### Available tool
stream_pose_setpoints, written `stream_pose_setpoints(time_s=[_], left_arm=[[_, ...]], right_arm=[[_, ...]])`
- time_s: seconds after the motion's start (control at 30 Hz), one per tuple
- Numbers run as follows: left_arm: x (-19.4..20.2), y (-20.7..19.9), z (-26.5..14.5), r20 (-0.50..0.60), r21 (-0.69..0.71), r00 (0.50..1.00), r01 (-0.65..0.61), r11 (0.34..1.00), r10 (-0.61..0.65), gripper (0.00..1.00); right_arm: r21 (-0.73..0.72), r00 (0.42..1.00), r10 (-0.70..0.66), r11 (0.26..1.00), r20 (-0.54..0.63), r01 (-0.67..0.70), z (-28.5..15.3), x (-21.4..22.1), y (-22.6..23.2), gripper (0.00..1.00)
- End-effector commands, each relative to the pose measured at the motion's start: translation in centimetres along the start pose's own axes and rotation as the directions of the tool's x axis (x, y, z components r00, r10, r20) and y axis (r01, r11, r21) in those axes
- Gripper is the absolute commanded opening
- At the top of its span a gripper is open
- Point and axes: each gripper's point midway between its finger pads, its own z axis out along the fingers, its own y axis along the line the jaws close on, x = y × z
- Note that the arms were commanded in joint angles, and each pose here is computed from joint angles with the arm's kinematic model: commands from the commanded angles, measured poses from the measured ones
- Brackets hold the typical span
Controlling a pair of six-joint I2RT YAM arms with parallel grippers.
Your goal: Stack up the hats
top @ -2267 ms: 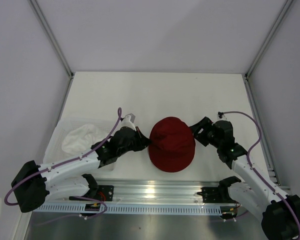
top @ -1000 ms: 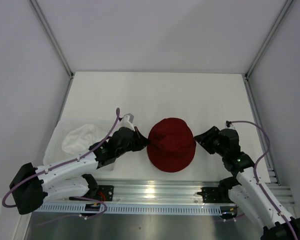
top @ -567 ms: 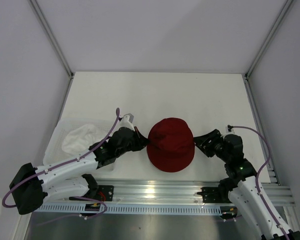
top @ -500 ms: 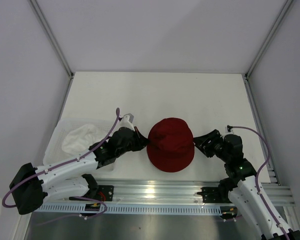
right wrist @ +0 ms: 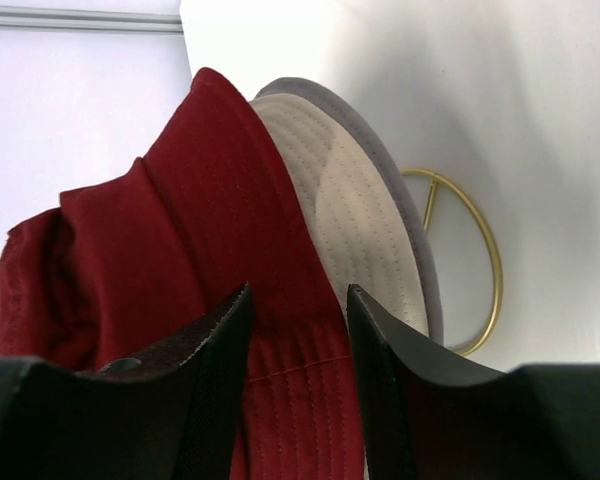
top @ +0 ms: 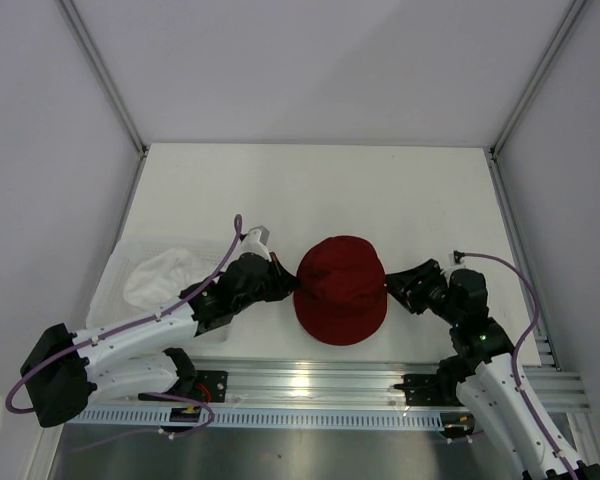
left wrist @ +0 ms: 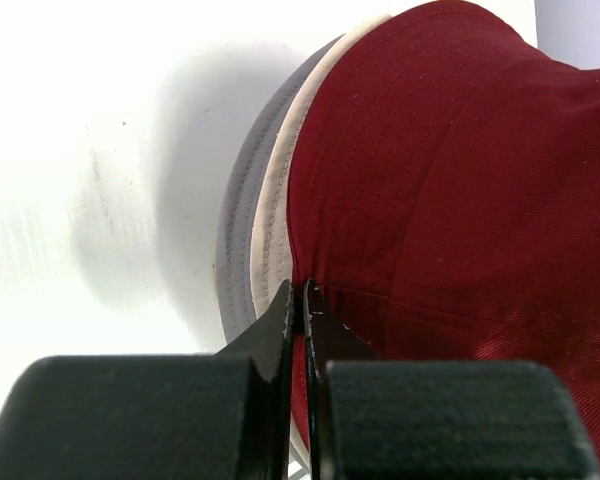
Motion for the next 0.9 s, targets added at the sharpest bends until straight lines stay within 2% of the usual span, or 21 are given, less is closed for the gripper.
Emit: stream_pose_setpoints(time_s=[0.0, 0.1, 0.3, 0.47, 0.77, 0.87], left_arm=[[-1.1, -1.2, -0.2, 0.023, 0.02, 1.0, -0.022, 1.0, 0.021, 0.01], [-1.1, -1.3, -0.1, 0.024, 0.019, 1.0, -0.02, 1.0, 0.02, 0.01], [-1.1, -1.2, -0.1, 0.028, 0.016, 0.999, -0.017, 1.0, 0.016, 0.01], [-1.0, -1.1, 0.0, 0.025, 0.015, 1.0, -0.011, 1.0, 0.011, 0.01], [-1.2, -1.3, -0.1, 0.031, 0.021, 0.999, -0.007, 1.0, 0.007, 0.01], [-1.2, -1.5, 0.0, 0.031, 0.028, 0.999, -0.009, 1.0, 0.008, 0.01]], right_arm=[[-0.067, 0.999, 0.029, 0.997, -0.022, -0.031, -0.8, 0.3, 2.0, 0.45], [-0.042, 0.999, 0.036, 0.998, -0.029, -0.037, -0.9, 0.6, 1.4, 0.45], [0.067, 0.999, 0.031, 0.997, -0.028, -0.03, -1.5, 1.4, -2.0, 0.53], [0.018, 0.997, 0.07, 0.997, -0.041, -0.069, -1.6, 2.0, -1.7, 0.48], [-0.022, 0.995, 0.097, 0.995, -0.039, -0.097, -1.8, 1.9, -0.5, 0.51], [-0.042, 0.994, 0.102, 0.994, -0.038, -0.104, -1.7, 1.9, 0.0, 0.49]])
